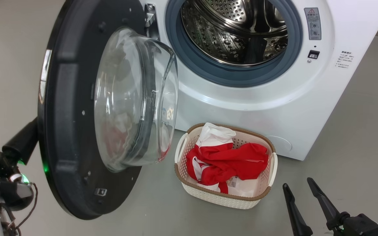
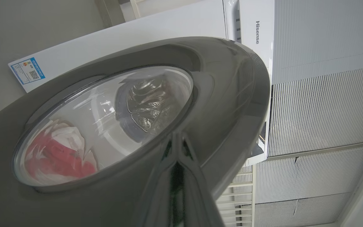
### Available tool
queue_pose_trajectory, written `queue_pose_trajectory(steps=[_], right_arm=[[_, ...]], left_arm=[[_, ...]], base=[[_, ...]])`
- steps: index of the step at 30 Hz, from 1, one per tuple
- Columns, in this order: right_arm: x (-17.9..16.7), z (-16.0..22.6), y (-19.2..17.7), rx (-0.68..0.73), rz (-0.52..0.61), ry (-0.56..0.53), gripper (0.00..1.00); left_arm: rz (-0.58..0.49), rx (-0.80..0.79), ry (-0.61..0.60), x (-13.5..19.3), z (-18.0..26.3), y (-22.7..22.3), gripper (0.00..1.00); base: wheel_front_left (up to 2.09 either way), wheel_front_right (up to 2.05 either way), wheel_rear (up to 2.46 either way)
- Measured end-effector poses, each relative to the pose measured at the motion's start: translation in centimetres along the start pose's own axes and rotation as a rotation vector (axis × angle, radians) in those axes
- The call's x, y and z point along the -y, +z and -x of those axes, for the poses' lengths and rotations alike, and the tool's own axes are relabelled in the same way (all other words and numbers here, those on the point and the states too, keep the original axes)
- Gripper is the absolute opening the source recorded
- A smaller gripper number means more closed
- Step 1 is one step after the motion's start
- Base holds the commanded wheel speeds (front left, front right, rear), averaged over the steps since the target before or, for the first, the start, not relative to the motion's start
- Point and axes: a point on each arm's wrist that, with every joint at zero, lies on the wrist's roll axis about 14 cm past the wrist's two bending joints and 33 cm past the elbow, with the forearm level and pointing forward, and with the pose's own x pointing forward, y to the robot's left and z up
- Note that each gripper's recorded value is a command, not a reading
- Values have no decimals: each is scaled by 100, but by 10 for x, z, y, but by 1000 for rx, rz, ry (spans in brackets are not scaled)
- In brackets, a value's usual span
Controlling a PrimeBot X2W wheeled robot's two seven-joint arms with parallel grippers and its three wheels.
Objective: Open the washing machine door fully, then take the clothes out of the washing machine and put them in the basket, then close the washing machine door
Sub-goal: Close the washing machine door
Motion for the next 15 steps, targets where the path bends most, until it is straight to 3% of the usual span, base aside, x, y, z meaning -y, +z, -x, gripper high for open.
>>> queue_pose_trajectory(steps=[15], right_arm=[[7, 4, 2, 7, -4, -25, 100]], left_arm=[[12, -90, -31, 8, -8, -35, 0]], base=[[0, 0, 0]])
